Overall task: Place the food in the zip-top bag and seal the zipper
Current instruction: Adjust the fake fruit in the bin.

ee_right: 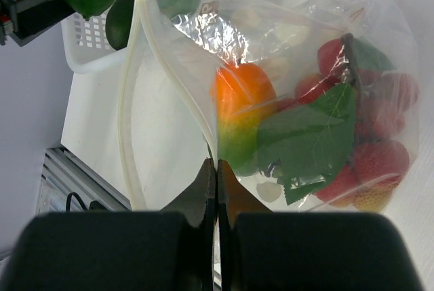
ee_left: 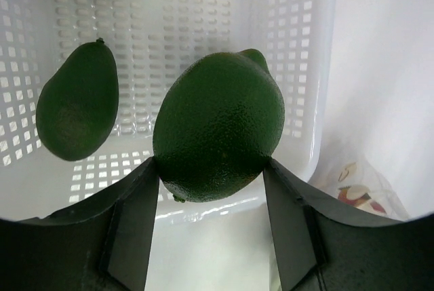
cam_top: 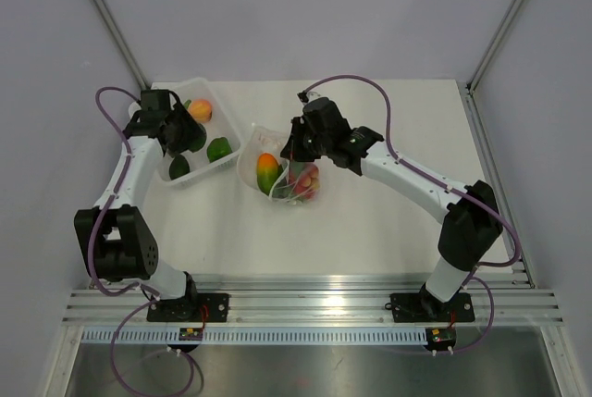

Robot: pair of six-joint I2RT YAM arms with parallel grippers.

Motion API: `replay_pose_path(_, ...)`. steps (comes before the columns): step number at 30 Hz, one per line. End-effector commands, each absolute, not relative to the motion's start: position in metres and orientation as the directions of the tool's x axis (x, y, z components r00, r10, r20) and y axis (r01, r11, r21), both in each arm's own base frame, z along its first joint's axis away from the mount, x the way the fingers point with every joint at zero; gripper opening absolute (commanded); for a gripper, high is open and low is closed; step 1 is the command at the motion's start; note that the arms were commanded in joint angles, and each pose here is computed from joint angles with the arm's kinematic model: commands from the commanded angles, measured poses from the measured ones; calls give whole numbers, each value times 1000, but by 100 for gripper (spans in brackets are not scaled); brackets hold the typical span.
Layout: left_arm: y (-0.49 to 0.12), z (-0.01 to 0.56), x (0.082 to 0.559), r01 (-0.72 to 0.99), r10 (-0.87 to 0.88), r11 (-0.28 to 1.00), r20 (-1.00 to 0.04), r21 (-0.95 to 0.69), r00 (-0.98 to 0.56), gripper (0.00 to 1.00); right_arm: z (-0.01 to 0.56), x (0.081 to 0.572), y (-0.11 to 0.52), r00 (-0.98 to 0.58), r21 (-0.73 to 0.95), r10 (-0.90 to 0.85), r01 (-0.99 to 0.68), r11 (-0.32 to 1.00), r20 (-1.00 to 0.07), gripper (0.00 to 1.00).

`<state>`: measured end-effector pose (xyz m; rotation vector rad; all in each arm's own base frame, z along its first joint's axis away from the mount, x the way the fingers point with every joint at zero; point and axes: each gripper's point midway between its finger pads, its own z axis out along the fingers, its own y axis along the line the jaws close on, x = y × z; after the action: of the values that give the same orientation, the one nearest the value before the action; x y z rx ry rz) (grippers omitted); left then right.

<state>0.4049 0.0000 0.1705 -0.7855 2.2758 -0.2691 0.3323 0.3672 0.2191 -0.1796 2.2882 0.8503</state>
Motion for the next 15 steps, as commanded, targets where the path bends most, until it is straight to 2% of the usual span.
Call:
replay_pose_path(1, -9, 209, 403, -363, -556, 831, -603, -422, -572, 24, 240, 338, 374, -726, 532, 124, -365, 764, -676, 0)
replay_pose_path(15, -12, 242, 390, -303, -506, 862, -656, -406, -561, 27, 241, 335, 379, -735, 560, 131, -375, 739, -665, 0)
